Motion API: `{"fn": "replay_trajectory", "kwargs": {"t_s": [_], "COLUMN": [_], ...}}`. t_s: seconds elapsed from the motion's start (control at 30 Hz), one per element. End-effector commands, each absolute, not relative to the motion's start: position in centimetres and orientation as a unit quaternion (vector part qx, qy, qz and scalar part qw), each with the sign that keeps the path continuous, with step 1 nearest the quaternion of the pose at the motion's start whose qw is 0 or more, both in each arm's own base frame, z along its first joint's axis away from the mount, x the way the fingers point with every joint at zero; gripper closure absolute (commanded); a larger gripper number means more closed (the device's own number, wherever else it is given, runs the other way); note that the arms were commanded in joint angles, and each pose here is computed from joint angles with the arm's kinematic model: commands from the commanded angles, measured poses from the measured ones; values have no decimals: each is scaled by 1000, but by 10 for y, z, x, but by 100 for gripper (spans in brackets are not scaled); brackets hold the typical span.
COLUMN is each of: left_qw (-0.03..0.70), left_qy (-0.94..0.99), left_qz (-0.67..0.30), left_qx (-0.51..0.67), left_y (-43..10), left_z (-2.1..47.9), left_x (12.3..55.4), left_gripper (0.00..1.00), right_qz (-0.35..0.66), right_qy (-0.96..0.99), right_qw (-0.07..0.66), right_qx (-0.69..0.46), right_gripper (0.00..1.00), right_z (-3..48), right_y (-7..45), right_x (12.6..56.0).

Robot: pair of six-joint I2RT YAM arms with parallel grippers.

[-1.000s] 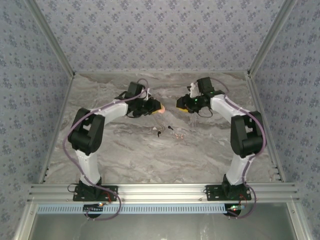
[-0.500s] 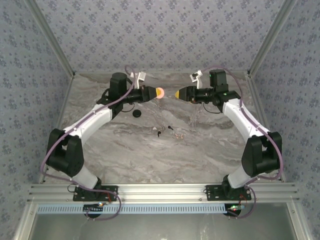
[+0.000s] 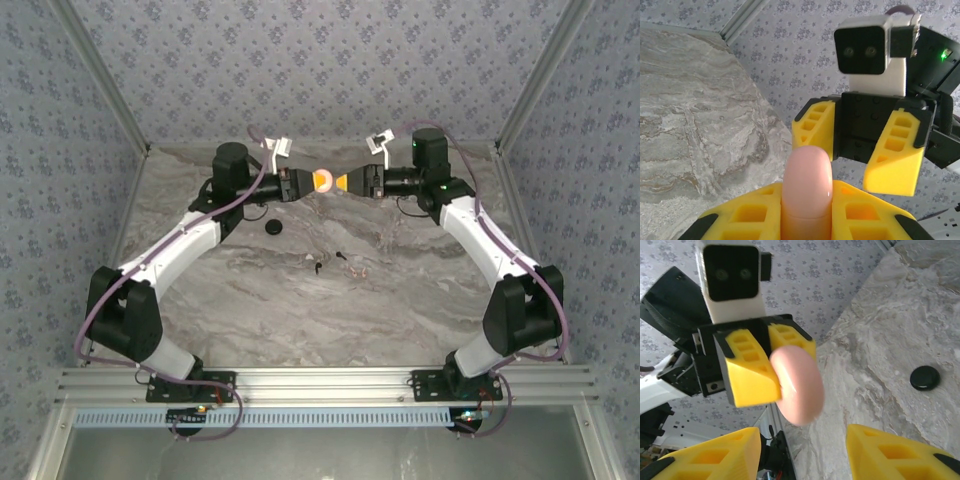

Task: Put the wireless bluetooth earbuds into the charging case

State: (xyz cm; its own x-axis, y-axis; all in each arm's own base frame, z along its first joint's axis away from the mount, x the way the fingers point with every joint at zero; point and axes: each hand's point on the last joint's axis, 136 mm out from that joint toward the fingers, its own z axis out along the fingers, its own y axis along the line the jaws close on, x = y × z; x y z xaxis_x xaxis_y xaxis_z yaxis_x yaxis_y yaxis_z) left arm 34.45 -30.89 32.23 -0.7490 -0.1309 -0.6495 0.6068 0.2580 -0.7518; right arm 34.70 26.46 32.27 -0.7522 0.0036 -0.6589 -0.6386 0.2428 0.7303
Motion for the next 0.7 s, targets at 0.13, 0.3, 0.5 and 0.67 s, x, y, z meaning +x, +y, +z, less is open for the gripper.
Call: {"fn": "replay_trajectory", "kwargs": {"t_s": [0.13, 0.3, 0.5, 0.67], "left_qw": [344, 342, 341, 340], "left_qy": [691, 687, 686, 685], "left_qz": [-600, -602, -602, -603], "left_qx": [212, 221, 225, 227], "left_y": [-312, -315, -317, -319], "left_z": [357, 360, 361, 362], "left_x": [323, 318, 317, 316], "left_gripper": [83, 82, 82, 82], "right_qz": [589, 593, 597, 599], "right_qy": [712, 709, 705, 704], "right_qw": [295, 290, 280, 274], "right_qx": [-243, -249, -259, -266], "right_gripper": [54, 58, 62, 65], "right_z": [353, 354, 354, 352], "right_y": [272, 275, 279, 282], "right_x": [343, 343, 338, 334]}}
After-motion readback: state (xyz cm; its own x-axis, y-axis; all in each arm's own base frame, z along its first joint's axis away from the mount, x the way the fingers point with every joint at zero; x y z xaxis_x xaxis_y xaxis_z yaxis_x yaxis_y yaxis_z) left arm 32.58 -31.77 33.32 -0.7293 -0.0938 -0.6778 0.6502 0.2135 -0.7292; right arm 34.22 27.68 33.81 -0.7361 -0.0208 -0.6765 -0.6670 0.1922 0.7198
